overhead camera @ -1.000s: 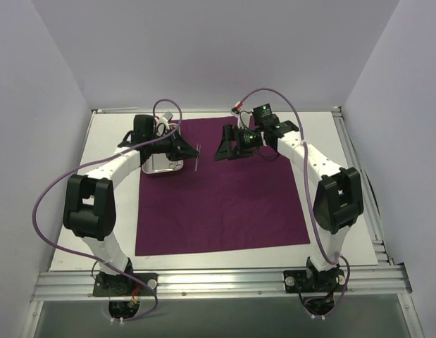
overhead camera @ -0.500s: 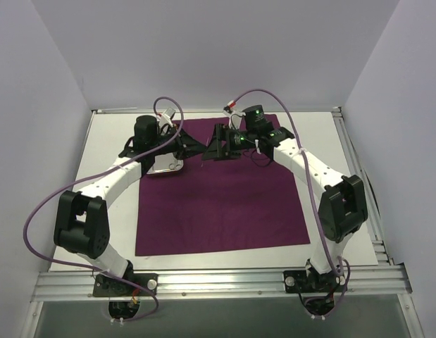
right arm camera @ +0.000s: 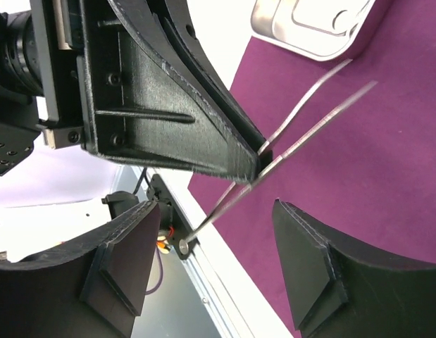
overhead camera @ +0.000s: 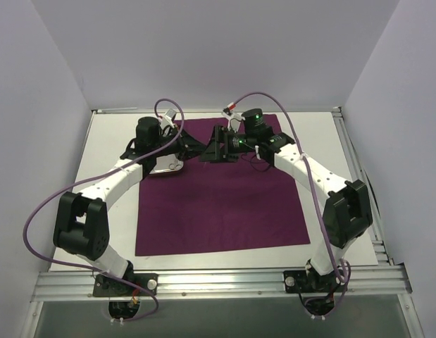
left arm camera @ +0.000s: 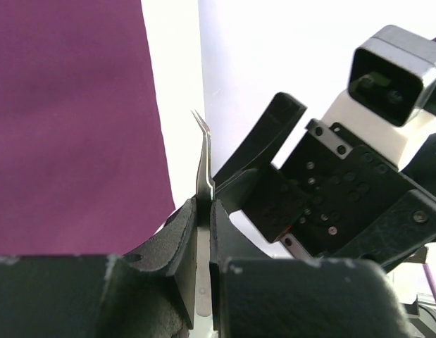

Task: Open and lay out the surgical kit
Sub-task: Place the medical item in the surgical kit.

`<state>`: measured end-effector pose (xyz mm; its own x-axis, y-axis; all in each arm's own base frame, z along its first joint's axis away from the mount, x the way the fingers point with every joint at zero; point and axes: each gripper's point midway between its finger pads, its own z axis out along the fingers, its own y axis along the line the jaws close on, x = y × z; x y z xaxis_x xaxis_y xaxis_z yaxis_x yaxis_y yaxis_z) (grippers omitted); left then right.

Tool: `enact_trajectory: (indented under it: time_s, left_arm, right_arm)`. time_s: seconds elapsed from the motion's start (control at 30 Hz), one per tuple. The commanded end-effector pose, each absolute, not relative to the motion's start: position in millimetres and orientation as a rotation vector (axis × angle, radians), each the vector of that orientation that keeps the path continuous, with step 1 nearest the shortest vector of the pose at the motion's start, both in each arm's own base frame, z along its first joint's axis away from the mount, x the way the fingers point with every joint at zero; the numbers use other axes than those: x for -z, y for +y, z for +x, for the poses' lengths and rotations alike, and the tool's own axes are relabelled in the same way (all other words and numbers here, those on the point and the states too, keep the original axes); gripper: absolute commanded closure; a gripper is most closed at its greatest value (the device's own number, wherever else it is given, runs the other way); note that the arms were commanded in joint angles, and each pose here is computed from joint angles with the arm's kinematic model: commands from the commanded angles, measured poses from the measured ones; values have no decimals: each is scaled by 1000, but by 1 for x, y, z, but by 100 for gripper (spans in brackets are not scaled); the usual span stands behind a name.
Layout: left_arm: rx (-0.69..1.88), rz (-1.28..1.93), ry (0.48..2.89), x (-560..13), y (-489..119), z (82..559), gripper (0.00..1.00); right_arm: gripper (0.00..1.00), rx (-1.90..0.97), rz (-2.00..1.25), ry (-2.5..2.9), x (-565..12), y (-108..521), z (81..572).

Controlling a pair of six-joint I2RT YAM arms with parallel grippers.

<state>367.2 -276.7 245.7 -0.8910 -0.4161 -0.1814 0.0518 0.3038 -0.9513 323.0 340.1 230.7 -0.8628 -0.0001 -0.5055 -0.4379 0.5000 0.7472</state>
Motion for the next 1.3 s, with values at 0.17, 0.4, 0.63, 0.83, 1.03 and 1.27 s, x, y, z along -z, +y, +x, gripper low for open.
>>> enact_trajectory:
  time_s: [0.17,0.4,0.63,0.83,1.03,1.27]
  left_arm:
    - [1686,-269,2067,-280,-283,357,98]
    - [1666,-261,2082,-274,-280,357,84]
    - [1423,-185,2212,-259,-253,356,33]
    - [1369,-198,2303,-248,-242,357,33]
    - [1418,-326,2364,-250,-251,361,38]
    - [1556,-70,2199,-271,-258,359,34]
  right_arm:
    - [65,-1420,-343,2146,-261,352,322]
    - [100,-1310,-354,2234,-239,345,318]
    - [100,-846,-465,2462,-187,303,312]
    - [100,-565,-530,2441,-184,286,318]
    - [100,-402,-627,2446,-175,287,310]
    - [100,-761,-807,2457,-180,320,279]
